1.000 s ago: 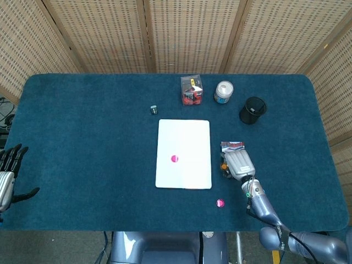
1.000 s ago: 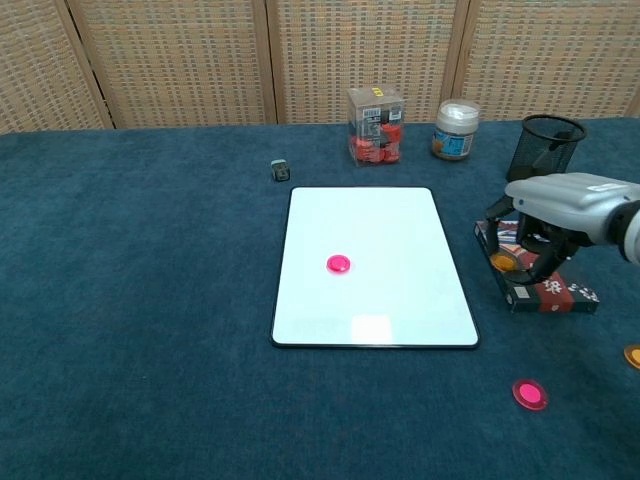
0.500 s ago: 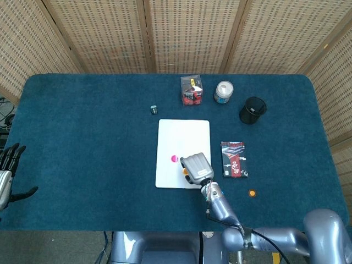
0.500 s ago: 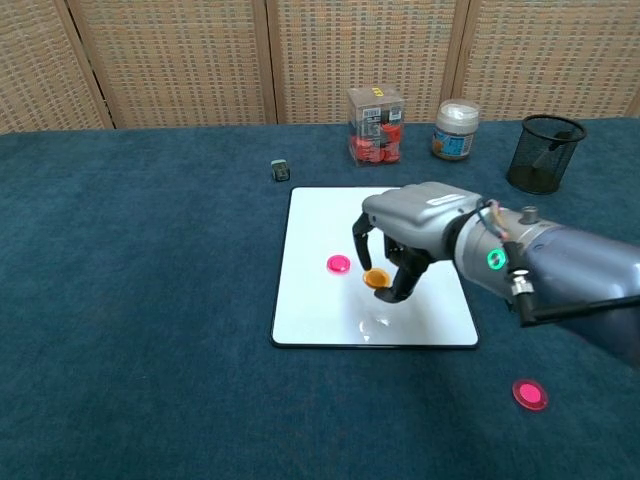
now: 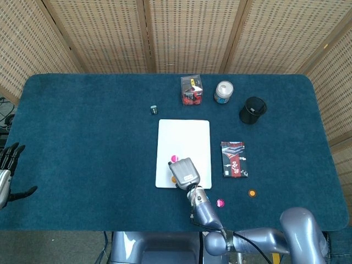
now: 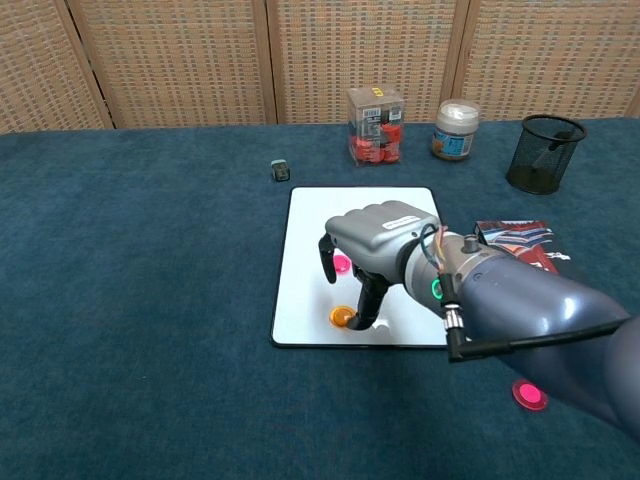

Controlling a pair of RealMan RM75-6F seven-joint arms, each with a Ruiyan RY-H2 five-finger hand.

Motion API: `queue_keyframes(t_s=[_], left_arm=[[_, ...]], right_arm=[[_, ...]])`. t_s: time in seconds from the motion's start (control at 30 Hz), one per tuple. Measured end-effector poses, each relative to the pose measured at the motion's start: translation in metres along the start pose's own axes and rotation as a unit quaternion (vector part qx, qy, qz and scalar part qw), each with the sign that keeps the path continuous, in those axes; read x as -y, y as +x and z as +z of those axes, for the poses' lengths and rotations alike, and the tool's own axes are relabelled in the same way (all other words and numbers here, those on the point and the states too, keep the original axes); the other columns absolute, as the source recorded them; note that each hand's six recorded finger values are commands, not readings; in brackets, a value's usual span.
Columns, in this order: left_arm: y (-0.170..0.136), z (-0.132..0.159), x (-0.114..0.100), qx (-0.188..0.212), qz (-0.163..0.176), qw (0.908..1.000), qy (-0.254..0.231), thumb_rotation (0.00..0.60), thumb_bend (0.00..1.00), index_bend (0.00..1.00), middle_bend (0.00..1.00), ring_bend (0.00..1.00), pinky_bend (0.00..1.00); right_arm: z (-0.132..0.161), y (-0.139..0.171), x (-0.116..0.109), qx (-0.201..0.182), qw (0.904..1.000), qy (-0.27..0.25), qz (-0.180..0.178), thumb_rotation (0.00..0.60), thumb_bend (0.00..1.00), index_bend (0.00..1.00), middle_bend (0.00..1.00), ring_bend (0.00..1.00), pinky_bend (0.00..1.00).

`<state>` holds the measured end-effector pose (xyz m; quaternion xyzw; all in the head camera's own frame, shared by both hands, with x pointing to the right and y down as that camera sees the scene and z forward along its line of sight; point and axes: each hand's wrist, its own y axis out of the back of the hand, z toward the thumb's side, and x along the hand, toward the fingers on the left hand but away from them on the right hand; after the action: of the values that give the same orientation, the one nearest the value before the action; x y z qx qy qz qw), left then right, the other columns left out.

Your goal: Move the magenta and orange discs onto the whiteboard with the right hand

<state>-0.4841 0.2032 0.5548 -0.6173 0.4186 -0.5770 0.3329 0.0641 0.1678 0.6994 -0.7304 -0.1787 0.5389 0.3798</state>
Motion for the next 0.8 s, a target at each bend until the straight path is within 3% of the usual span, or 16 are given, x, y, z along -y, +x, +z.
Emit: queue_keyframes(t_s=[0.2,0.43,0.57,0.8], left_arm=[[-0.001,0.002,0.001,0.003,-0.002,1.0,0.001,0.6,0.0,0.0,0.0,0.0,0.0],[-0.004,0.007,0.002,0.012,-0.001,0.9999,0.004,0.6,0.0,0.0,0.0,0.0,0.0],[-0.006,0.008,0.002,0.014,0.0,0.9999,0.005,0.6,0.0,0.0,0.0,0.0,0.0],[-0.006,0.009,0.003,0.014,0.0,0.9999,0.007,0.6,0.0,0.0,0.0,0.0,0.0]], right_arm=[[-0.029,0.02,-0.012,0.002,0.9999,0.008,-0.014,0.6,0.26,0.39,0.9,0.95,1.0],[-0.095,0.058,-0.015,0.027,0.9991,0.023,-0.022,0.6,0.26,0.4,0.9,0.95,1.0],[-0.133,0.085,-0.011,0.036,0.9988,0.023,-0.024,0.6,0.26,0.42,0.9,0.95,1.0],[-0.172,0.119,0.014,0.055,0.9985,-0.001,0.0,0.6,0.26,0.42,0.9,0.95,1.0]])
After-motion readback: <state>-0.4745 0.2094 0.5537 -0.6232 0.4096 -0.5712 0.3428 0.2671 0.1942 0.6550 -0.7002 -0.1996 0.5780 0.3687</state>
